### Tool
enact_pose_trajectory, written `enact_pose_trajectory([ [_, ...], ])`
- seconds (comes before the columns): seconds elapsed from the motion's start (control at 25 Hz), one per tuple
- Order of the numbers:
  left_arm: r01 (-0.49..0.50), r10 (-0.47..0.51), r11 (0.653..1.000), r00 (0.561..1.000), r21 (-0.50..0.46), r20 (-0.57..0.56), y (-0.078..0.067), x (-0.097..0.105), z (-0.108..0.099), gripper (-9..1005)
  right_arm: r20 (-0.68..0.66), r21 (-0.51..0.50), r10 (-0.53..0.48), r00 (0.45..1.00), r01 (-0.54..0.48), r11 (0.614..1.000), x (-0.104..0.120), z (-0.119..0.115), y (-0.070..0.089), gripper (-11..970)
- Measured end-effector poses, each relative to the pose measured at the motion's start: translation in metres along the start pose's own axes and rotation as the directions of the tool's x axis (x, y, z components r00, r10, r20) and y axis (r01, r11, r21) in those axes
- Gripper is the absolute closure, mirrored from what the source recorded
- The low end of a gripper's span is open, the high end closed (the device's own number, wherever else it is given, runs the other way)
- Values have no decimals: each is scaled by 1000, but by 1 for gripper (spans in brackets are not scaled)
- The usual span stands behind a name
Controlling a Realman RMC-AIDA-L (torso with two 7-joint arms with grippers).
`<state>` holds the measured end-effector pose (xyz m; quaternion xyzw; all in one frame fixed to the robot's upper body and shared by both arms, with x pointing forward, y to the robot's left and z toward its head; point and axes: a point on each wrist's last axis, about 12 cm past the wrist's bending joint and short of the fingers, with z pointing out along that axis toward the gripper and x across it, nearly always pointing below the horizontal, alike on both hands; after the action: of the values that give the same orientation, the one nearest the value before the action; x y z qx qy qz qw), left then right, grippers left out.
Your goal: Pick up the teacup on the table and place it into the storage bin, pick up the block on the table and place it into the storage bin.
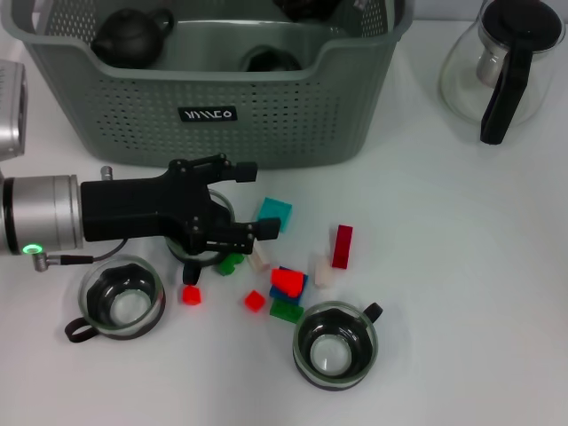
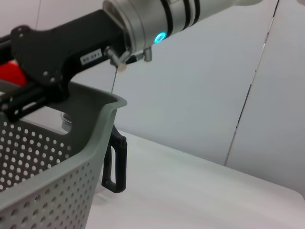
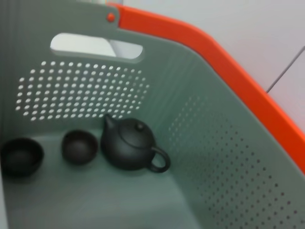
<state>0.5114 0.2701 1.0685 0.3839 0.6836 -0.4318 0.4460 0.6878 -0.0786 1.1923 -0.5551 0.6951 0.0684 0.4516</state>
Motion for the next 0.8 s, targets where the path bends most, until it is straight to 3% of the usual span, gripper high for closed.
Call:
enact_pose_trajectory([
  [0.28, -9, 9, 1000, 1000, -7, 17, 2, -4, -6, 64, 113, -4, 33, 993, -33, 999, -17, -38, -12, 141],
  [0.4, -12, 12, 1000, 1000, -12, 27, 3, -6, -10, 64, 178, -69, 54, 983, -42, 997, -22, -64, -12, 139],
  [0.56, -34, 34, 999, 998, -7, 50, 1, -7, -20, 64, 198, -240, 46, 979, 3, 971, -19, -101, -2, 138],
  [0.8, -33, 33, 999, 999, -22, 37, 1, -4, -35, 64, 108, -505, 41, 993, 19, 863, 0, -137, 24, 141],
])
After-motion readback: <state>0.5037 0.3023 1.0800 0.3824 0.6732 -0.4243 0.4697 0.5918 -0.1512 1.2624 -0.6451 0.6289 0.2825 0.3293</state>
